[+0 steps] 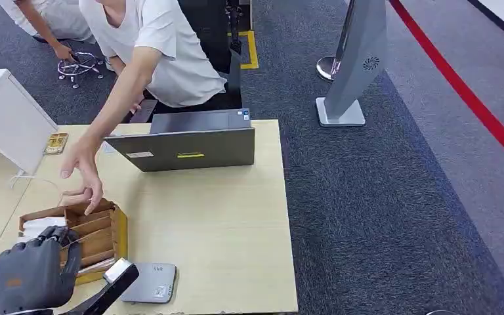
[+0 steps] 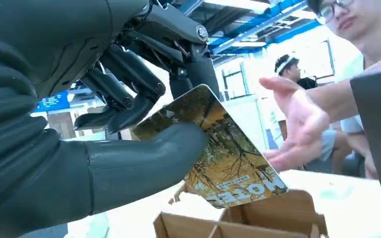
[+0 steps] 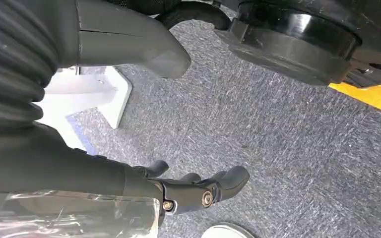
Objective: Pass the card to the sensor for recognition and then transmit it.
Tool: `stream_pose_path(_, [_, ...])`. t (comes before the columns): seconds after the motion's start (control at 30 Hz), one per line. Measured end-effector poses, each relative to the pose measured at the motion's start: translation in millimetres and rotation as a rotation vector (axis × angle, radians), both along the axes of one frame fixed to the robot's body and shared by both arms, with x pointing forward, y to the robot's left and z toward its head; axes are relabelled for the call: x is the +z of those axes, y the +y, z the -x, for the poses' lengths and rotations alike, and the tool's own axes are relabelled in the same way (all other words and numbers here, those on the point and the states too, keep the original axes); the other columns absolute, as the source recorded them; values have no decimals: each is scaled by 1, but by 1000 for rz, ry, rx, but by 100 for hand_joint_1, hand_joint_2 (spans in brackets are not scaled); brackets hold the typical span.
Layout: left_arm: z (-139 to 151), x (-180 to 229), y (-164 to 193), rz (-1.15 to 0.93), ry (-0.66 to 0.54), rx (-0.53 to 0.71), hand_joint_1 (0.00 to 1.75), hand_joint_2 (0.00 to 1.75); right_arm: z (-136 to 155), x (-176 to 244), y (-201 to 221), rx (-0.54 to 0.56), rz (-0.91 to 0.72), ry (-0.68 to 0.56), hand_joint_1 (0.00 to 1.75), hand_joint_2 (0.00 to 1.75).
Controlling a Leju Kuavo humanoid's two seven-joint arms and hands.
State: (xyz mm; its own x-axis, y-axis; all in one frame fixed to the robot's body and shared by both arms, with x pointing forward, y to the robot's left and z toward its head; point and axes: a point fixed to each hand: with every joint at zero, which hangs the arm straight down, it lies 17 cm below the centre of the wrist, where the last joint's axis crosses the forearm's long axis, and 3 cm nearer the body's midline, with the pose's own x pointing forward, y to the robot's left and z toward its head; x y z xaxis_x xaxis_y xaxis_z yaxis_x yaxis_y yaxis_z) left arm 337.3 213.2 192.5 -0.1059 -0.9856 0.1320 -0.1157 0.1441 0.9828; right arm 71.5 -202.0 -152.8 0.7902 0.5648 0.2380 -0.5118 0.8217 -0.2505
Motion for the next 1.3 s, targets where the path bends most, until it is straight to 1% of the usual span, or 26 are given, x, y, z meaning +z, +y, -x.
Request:
stream_pose_path(0.17, [2, 14, -6, 6, -36, -27, 175, 175, 0, 0, 0, -1, 0, 0, 0, 175])
stream_pose_path(0.27, [0, 52, -17, 17, -119, -66, 175, 175, 2, 0, 1, -4, -7, 4, 0, 175])
stream_pose_path(0.33, [-10, 79, -12, 14, -180, -36, 175, 175, 2, 0, 2, 5, -10, 1, 0, 175])
stream_pose_path(0.4, [-25, 109, 1, 4, -253, 27, 175, 175, 2, 0, 4, 28, -15, -5, 0, 175])
stream_pose_path(0.47, [-44, 141, 10, -27, -335, 61, 175, 175, 0, 0, 6, 50, -21, -15, 0, 175])
stream_pose_path(0.5, [-58, 145, 12, -54, -344, 70, 175, 175, -2, -1, 9, 58, -30, -24, 0, 175])
stream_pose_path(0.63, [-99, 147, 20, -138, -339, 104, 175, 175, -3, -4, 14, 78, -48, -34, 0, 175])
stream_pose_path(0.7, [-113, 143, 21, -176, -326, 112, 175, 175, -2, -6, 15, 81, -49, -28, 0, 175])
stream_pose_path(0.87, [-136, 129, 22, -239, -281, 122, 175, 175, 3, -12, 14, 99, -42, -11, 0, 175])
stream_pose_path(1.0, [-143, 116, 19, -260, -251, 97, 175, 175, 6, -15, 13, 107, -41, -2, 0, 175])
stream_pose_path(1.03, [-144, 114, 18, -262, -246, 91, 0, 175, 7, -15, 14, 108, -44, -1, 0, 175])
stream_pose_path(1.3, [-145, 108, 12, -248, -235, 62, 0, 175, 11, -18, 13, 113, -43, 14, 0, 175])
